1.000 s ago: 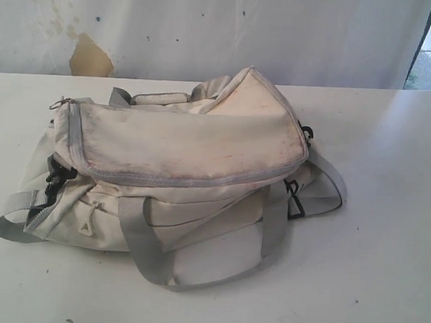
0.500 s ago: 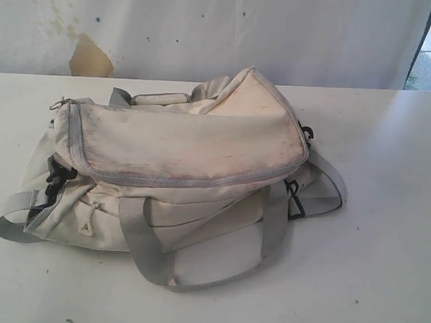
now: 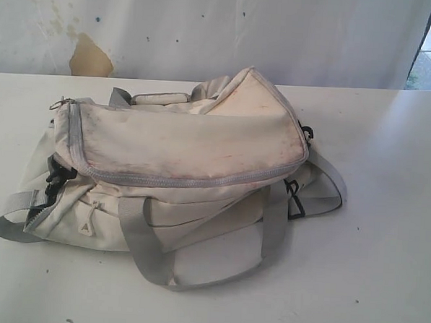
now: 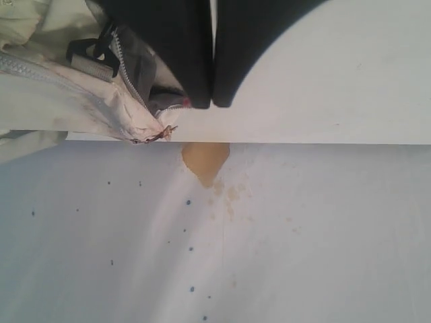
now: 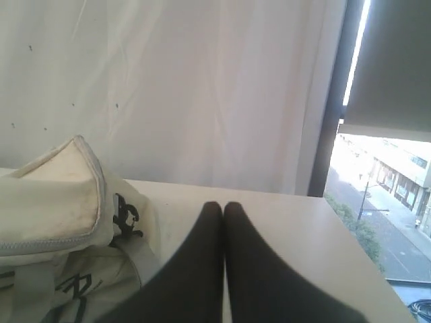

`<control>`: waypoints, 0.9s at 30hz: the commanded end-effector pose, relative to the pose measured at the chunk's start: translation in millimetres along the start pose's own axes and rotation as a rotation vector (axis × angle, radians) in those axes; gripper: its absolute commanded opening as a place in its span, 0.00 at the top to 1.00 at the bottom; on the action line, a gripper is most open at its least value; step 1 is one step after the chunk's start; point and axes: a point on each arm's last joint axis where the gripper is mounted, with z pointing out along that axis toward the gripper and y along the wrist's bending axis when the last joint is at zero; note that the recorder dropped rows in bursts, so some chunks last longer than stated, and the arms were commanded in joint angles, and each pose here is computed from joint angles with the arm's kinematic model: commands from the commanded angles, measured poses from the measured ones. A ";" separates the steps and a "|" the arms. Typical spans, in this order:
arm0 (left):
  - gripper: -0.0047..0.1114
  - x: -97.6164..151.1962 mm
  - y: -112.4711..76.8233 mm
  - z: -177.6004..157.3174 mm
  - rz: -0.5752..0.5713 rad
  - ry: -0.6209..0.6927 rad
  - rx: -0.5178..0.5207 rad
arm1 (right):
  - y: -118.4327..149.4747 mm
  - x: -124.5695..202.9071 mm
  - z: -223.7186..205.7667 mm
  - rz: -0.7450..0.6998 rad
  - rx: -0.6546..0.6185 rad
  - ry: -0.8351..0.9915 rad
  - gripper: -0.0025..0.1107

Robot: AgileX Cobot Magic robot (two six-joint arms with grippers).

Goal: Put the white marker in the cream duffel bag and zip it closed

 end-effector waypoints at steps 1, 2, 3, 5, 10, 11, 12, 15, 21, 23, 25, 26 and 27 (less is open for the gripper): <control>0.96 -1.3 -0.1 -0.1 -0.018 -0.030 0.002 | 1.1 7.4 -0.4 0.000 -0.011 0.061 0.98; 0.96 -1.3 -0.1 -0.1 -0.018 -0.030 0.002 | 1.2 8.8 -0.5 0.000 -0.012 0.077 0.98; 0.96 -1.3 -0.1 -0.1 -0.018 -0.030 0.002 | 1.4 10.3 -0.6 0.000 -0.014 0.093 0.98; 0.96 -1.5 -0.1 -0.1 -0.018 -0.032 0.002 | 1.6 12.4 -0.9 0.000 -0.016 0.116 0.98; 0.96 -1.0 -0.1 -0.1 -0.018 -0.028 0.002 | 1.7 13.9 -1.1 0.000 -0.018 0.132 0.98; 0.96 -0.8 -0.1 -0.1 -0.018 -0.025 0.002 | 1.7 13.9 -1.1 0.000 -0.018 0.132 0.98; 0.96 -0.8 -0.1 -0.1 -0.018 -0.025 0.002 | 1.7 13.9 -1.1 0.000 -0.018 0.132 0.98; 0.96 -0.8 -0.1 -0.1 -0.018 -0.025 0.002 | 1.7 13.8 -1.1 0.004 -0.017 0.132 0.98; 0.96 -0.8 -0.1 -0.1 -0.018 -0.025 0.002 | 1.7 13.8 -1.1 0.004 -0.017 0.132 0.98; 0.96 -0.8 -0.1 -0.1 -0.018 -0.025 0.002 | 1.7 13.8 -1.1 0.004 -0.017 0.132 0.98; 0.96 -0.8 -0.1 -0.1 -0.018 -0.025 0.002 | 1.7 13.8 -1.1 0.004 -0.017 0.132 0.98; 0.96 -0.8 -0.1 -0.1 -0.018 -0.025 0.002 | 1.7 13.8 -1.1 0.004 -0.017 0.132 0.98; 0.96 -0.8 -0.1 -0.1 -0.018 -0.025 0.002 | 1.7 13.8 -1.1 0.004 -0.017 0.132 0.98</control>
